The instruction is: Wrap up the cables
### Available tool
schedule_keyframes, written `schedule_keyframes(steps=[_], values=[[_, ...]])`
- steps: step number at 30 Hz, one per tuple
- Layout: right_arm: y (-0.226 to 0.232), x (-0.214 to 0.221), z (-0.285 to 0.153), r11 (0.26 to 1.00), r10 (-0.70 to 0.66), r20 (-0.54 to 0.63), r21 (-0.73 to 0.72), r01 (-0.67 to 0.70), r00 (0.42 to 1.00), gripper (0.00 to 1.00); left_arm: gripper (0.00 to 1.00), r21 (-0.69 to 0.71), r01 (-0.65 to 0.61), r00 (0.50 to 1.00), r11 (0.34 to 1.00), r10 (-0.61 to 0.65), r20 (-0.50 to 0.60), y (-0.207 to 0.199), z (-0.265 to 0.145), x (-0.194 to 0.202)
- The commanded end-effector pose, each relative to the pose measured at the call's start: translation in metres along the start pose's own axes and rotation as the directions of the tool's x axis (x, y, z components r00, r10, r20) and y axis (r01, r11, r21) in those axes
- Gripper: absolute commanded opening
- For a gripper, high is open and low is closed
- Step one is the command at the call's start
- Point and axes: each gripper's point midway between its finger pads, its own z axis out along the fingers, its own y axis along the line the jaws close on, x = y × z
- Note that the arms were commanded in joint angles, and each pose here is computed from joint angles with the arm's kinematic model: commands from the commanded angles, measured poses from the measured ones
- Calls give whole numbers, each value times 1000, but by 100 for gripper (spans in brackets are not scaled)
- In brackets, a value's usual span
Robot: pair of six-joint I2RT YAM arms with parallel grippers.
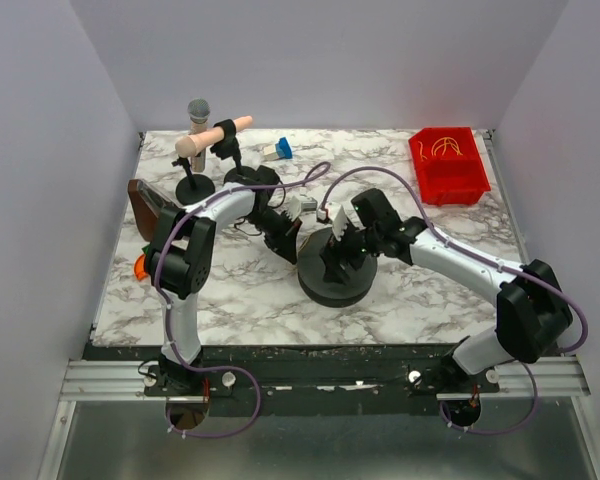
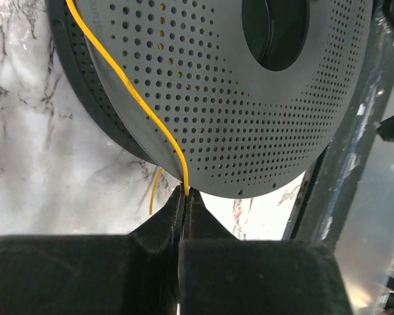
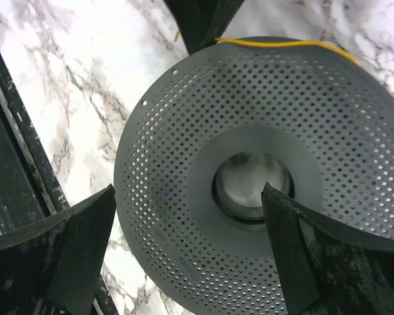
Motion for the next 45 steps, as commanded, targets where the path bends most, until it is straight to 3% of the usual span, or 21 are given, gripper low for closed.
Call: schedule_keyframes(steps=[1, 6, 9, 19, 30, 36, 38, 41, 45], values=[[12, 23, 4, 994, -102, -86, -56, 97, 991, 100, 0, 101, 146, 987, 984, -152, 59, -4, 6, -5], [12, 39, 7, 990, -136, -162, -55, 128, 977, 100, 0, 90, 217, 973, 972, -223, 67, 1, 5, 6], [29, 49, 12, 982, -154, -188, -140, 129, 970, 100, 0, 108, 246, 966, 963, -253, 58, -2, 8, 14], [31, 36, 11, 975, -187, -138, -149, 167, 972, 97, 0, -109, 122, 984, 986, -106, 146, 38, -37, -26], [28, 51, 24, 978, -155, -206, -171, 120, 966, 91, 0, -24, 195, 978, 981, -192, 78, 3, -28, 44], [30, 42, 25, 977, -149, -179, -180, 116, 973, 82, 0, -9, 147, 987, 989, -146, 67, -11, -35, 42], [31, 42, 24, 976, -147, -174, -187, 114, 974, 74, 0, -8, 137, 989, 991, -136, 57, -16, -38, 44], [29, 42, 24, 977, -130, -185, -193, 94, 974, 53, 0, -28, 110, 993, 994, -108, 38, -22, -47, 47], [25, 40, 26, 979, -97, -177, -193, 62, 979, 46, 0, -32, 79, 996, 996, -81, -44, -28, -55, 57]])
